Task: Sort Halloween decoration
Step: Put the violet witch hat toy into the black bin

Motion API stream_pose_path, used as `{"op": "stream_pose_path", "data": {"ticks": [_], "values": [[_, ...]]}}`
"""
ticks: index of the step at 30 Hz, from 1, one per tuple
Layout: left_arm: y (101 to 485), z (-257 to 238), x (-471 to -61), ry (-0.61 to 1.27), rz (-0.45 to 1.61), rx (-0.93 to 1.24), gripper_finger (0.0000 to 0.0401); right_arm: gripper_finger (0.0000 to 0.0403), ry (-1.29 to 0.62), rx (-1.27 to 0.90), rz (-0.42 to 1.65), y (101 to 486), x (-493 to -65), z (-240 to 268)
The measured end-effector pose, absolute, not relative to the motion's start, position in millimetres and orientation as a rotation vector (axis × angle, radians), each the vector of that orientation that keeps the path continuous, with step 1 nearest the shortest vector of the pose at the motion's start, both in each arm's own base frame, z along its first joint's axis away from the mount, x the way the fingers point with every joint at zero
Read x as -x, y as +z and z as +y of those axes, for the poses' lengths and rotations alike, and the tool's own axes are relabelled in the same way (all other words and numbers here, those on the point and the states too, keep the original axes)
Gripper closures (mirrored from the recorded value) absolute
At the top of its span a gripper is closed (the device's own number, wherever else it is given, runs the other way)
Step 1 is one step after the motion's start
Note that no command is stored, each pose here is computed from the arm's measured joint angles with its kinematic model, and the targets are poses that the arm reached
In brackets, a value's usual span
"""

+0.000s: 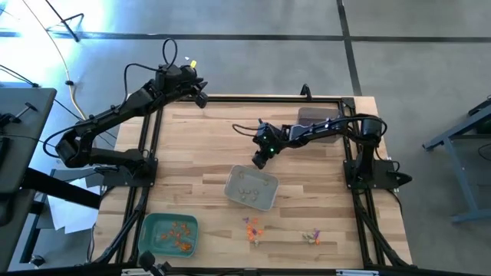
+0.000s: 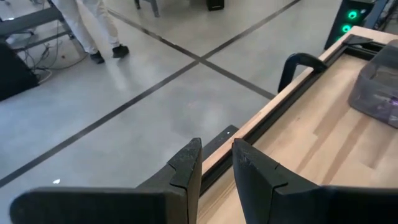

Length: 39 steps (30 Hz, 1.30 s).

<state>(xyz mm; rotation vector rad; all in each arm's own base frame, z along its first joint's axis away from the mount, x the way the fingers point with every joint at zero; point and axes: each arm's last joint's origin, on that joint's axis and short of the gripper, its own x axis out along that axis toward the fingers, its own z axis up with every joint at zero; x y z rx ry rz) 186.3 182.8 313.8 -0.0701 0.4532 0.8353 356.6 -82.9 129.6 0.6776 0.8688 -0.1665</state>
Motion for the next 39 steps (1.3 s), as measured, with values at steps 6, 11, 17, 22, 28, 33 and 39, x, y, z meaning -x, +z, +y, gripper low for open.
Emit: {"op": "stream_pose_path", "data": {"ticks": [6,11,17,22,28,33,39], "values": [[314,183,-186,0.830,0.453,0.071,0.0325,0.0289,-0.184,-0.687,0.941,125,-352,-78],[314,183,-186,0.829,0.453,0.071,0.0325,0.0289,-0.233,-0.652,0.947,124,-351,-77],[314,183,-186,0.829,0.453,0.070,0.0325,0.0289,-0.242,-0.645,0.928,129,-355,-80],[314,183,-186,0.829,0.453,0.070,0.0325,0.0289,-0.207,-0.627,0.959,142,-362,-81],[314,183,-186,0.829,0.453,0.070,0.0325,0.0289,-0.193,-0.584,1.113,145,-355,-78],[314,183,-186,0.829,0.453,0.070,0.0325,0.0288,-0.147,-0.632,1.125,146,-355,-76],[314,183,-186,0.829,0.453,0.070,0.0325,0.0288,-0.134,-0.664,1.126,146,-356,-73]]}}
